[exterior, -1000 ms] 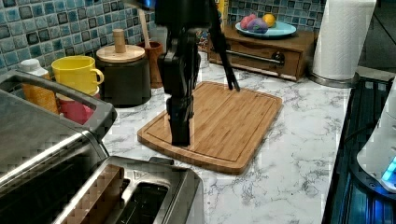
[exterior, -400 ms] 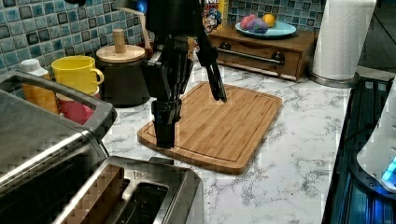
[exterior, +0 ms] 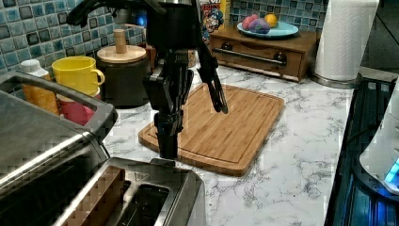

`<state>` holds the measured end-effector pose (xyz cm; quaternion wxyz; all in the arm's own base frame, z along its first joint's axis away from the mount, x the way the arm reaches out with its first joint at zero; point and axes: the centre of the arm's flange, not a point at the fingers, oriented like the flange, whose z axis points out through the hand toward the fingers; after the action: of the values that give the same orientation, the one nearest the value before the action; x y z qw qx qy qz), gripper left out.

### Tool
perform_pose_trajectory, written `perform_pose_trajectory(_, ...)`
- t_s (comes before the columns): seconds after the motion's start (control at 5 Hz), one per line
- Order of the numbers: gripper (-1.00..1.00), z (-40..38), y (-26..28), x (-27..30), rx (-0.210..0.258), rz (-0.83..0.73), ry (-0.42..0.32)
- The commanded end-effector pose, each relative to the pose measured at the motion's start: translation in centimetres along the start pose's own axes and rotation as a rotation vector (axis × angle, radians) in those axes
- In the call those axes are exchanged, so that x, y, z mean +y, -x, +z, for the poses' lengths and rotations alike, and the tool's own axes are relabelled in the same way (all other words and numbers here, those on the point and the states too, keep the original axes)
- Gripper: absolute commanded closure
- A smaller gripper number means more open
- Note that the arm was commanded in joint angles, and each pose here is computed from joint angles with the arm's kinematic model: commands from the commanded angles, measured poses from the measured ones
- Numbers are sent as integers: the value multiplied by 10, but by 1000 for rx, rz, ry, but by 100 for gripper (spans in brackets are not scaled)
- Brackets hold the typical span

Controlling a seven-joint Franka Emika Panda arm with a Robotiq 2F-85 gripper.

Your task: Turn on the toaster.

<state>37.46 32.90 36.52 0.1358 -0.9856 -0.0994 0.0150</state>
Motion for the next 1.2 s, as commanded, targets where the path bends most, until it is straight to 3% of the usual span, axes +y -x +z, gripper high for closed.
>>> perform_pose_trajectory(0.2,100,-11,-48,-17,19,87,-10)
perform_pose_trajectory(0.4,100,18,-51,-15,-23,95,32)
perform_pose_trajectory(0.8,100,107,-46,8,-177,160,110)
perform_pose_trajectory(1.2,100,150,3,38,-269,131,163)
